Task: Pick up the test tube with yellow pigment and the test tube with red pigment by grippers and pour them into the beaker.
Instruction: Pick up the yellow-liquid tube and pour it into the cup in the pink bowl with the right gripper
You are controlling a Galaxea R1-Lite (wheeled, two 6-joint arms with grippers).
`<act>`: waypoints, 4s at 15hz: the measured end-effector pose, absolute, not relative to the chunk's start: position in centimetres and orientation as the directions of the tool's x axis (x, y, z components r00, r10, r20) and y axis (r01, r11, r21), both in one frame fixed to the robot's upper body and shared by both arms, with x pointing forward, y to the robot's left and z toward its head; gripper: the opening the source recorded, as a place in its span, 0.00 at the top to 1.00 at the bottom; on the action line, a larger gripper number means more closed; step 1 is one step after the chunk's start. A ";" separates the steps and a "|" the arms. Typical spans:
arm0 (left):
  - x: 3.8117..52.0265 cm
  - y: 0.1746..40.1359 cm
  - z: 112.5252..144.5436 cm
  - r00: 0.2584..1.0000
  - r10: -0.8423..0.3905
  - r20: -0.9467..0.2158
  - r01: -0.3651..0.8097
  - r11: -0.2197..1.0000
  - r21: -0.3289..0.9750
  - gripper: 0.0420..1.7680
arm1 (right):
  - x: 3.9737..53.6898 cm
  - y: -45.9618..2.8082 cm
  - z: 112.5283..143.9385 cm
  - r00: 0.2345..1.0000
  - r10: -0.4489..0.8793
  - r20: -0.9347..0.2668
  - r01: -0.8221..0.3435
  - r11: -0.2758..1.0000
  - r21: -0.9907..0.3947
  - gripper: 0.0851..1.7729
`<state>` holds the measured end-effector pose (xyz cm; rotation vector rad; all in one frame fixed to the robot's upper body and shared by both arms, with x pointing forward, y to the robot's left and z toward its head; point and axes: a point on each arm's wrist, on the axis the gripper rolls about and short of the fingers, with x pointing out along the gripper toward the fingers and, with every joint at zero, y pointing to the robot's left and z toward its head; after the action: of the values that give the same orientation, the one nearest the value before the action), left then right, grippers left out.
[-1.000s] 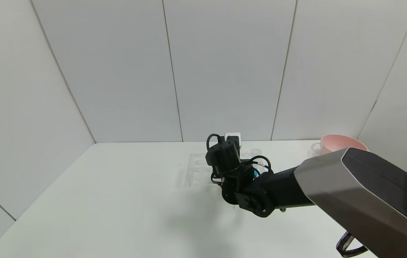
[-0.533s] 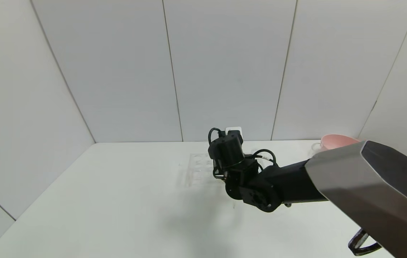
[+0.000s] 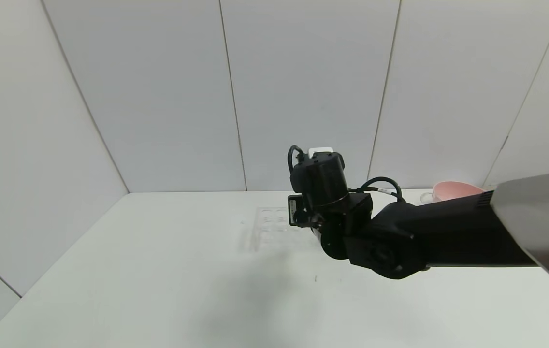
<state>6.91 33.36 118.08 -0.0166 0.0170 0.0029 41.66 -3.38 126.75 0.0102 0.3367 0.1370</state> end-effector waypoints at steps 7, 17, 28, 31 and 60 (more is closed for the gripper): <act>6.9 33.4 118.1 1.000 0.003 -0.017 -0.003 1.000 -0.017 0.03 | 36.5 -8.7 129.3 0.812 0.421 -0.405 -0.451 0.892 0.025 0.74; 6.9 33.4 118.1 1.000 0.003 -0.017 -0.003 1.000 -0.017 0.03 | 32.9 -27.7 130.4 0.635 0.645 -0.426 -0.728 0.683 -0.051 0.74; 6.9 33.4 118.1 1.000 0.003 -0.017 -0.003 1.000 -0.017 0.03 | 36.7 -41.8 132.6 0.694 0.477 -0.540 -0.657 0.725 -0.205 0.74; 6.9 33.4 118.1 1.000 0.002 -0.017 -0.003 1.000 -0.017 0.03 | 39.6 -44.0 131.7 0.698 0.422 -0.579 -0.657 0.699 -0.282 0.74; 6.9 33.4 118.1 1.000 0.003 -0.017 -0.003 1.000 -0.017 0.03 | 50.2 -38.0 131.8 0.585 0.021 -0.811 -0.742 0.417 -0.525 0.74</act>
<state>6.91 33.36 118.08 -0.0166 0.0170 0.0029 50.23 -37.95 131.76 -1.0405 0.8258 0.5540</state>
